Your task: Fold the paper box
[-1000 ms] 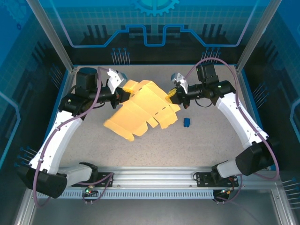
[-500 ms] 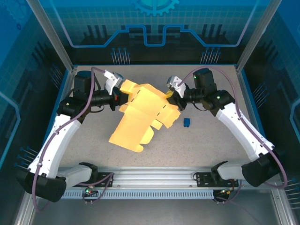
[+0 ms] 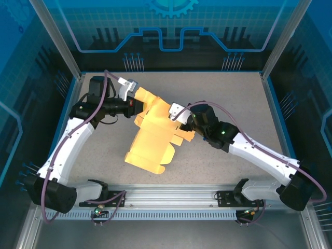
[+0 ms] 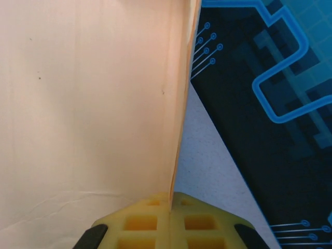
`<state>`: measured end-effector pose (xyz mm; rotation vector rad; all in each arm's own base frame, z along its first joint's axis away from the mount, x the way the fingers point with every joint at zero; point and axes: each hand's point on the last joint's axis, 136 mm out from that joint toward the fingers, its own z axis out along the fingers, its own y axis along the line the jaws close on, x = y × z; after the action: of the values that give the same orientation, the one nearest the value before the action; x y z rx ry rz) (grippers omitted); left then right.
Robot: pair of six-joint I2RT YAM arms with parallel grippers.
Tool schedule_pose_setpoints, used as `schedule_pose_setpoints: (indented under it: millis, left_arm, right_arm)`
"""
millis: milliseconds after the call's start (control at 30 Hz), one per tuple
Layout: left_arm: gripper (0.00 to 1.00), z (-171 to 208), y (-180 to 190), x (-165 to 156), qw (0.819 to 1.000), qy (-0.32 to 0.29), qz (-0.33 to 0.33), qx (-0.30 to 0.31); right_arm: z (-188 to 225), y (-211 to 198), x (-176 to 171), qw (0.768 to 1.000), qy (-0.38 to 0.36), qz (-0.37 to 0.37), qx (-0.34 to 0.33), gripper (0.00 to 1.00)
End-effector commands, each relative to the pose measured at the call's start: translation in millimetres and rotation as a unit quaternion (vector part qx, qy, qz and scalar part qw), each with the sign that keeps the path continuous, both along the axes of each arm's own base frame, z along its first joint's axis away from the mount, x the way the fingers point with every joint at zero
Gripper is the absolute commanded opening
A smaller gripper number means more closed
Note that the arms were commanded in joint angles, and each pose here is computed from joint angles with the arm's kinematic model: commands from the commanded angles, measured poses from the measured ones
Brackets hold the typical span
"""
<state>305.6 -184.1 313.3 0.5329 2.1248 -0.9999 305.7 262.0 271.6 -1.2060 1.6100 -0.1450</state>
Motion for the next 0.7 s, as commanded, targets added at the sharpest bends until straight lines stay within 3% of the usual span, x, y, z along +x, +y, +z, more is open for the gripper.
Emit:
schedule_pose_setpoints:
  millis: [0, 200, 333, 667]
  left_arm:
    - [0.00, 21.2, -16.0, -9.3, 0.998, -0.016, -0.046, -0.034]
    - [0.00, 14.1, -14.1, -19.3, 0.996, -0.060, -0.071, -0.013]
    - [0.00, 9.5, -14.4, -25.9, 0.993, -0.078, -0.089, -0.006]
    - [0.00, 13.6, -21.9, -36.1, 0.988, -0.076, -0.127, -0.031]
  right_arm:
    - [15.1, 24.7, -2.4, 0.999, -0.036, 0.033, 0.015, 0.07]
    - [18.8, 20.4, -14.8, 0.990, 0.066, 0.088, 0.086, 0.14]
    - [28.9, 17.8, -24.7, 0.974, 0.127, 0.133, 0.130, 0.25]
    - [33.6, 2.1, -4.1, 0.952, 0.189, 0.164, 0.177, 0.46]
